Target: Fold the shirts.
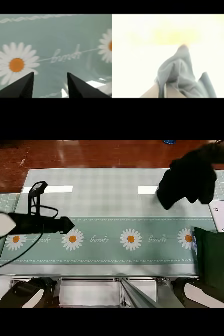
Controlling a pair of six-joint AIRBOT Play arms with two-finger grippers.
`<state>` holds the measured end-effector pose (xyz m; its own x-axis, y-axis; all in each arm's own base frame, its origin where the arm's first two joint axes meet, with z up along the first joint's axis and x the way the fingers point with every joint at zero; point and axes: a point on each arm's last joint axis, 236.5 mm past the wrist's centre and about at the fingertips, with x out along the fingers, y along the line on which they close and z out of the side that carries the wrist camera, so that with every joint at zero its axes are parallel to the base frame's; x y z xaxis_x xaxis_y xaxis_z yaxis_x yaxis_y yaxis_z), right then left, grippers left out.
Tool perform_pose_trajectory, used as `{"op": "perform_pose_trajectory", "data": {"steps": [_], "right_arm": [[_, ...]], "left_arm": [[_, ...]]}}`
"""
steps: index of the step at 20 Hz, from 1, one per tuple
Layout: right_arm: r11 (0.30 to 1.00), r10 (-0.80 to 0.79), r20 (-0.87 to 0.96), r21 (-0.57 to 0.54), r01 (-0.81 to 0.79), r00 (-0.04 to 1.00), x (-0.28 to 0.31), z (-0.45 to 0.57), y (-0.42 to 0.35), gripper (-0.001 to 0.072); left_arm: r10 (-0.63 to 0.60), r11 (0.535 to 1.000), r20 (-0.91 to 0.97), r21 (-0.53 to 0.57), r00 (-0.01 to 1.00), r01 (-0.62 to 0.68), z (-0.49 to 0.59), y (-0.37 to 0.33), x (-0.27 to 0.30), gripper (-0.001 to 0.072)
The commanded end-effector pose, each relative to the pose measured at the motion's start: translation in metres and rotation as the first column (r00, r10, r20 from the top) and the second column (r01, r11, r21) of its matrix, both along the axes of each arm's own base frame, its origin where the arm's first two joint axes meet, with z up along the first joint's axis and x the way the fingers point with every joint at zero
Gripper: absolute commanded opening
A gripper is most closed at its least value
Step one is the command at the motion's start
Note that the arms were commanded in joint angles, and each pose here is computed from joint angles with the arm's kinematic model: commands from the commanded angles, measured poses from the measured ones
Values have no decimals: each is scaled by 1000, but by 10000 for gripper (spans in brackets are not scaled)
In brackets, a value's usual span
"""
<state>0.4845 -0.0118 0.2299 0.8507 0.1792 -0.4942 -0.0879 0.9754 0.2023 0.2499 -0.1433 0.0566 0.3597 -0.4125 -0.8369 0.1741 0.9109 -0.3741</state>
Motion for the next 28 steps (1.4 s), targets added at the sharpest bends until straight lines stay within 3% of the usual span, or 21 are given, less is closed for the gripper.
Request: {"op": "perform_pose_trajectory", "data": {"steps": [1,4,6,11,15,21,22,24,28], "right_arm": [[993,111,274,-4,-114,955,-56,111,39,27],[969,246,329,-70,-236,912,-102,143,78,27],[919,394,263,-93,-383,881,-133,131,125,27],[749,653,98,57,-660,751,-181,59,247,27],[727,685,-144,205,-656,714,-190,-72,313,27],[716,698,-364,342,-609,617,-204,-204,396,28],[722,691,-393,371,-583,606,-204,-218,400,49],[729,684,-408,394,-559,605,-200,-224,399,406],[793,607,-351,319,-519,713,-130,-164,321,409]], "left_arm": [[-12,992,122,-121,992,26,24,-14,-22,506],[5,993,190,-120,982,18,35,-10,-16,506],[48,991,259,-136,965,-13,46,-8,1,506],[203,967,395,-225,896,-120,79,4,38,506],[189,974,402,-189,896,-121,76,9,38,506],[147,987,364,-108,920,-115,59,16,30,506],[144,988,356,-105,923,-113,57,16,28,506],[141,988,339,-106,930,-111,52,15,25,506],[139,982,193,-151,971,-111,9,2,4,506]]}}
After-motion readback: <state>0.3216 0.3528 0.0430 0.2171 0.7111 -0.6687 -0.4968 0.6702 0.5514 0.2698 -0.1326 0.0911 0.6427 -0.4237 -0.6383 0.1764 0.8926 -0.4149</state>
